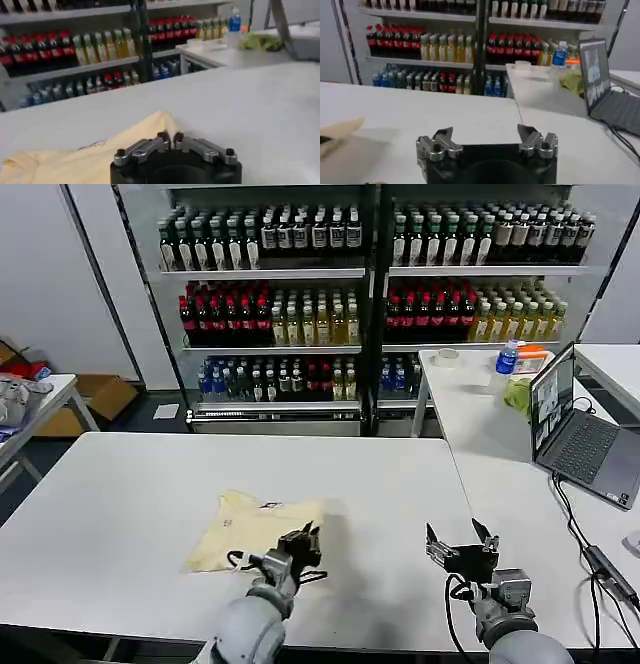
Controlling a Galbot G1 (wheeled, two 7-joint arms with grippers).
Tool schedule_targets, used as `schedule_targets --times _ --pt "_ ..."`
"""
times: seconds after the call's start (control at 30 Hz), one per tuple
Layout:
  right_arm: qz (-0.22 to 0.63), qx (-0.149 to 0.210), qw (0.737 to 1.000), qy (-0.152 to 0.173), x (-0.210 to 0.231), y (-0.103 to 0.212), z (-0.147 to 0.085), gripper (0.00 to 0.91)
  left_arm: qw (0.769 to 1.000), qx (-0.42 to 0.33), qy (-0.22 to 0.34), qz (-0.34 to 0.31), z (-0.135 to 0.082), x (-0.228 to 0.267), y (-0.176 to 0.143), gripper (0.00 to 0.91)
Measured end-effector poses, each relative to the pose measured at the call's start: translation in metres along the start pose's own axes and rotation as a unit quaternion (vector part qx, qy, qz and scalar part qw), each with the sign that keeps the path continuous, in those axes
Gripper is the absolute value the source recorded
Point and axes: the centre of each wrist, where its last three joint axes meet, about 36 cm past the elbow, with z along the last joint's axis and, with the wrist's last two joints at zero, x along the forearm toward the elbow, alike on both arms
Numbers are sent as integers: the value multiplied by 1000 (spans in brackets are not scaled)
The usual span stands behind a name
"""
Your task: Fold and organize the clothes.
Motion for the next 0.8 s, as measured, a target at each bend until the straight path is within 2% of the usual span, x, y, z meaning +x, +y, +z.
schedule_targets --times 0.23,0.47,0.63,0.8 --pt "-16 6 1000 -20 0 2 -1 907 995 70 -40 51 -12 -5 -3 907" --pt "-19 9 999 -46 -4 6 0 907 979 159 -87 95 -25 15 9 907" --pt "-22 2 998 -66 -5 9 2 907 974 180 -122 65 -24 41 39 907" --pt "-24 -3 996 -85 -3 11 3 907 979 152 -138 2 -9 71 78 907"
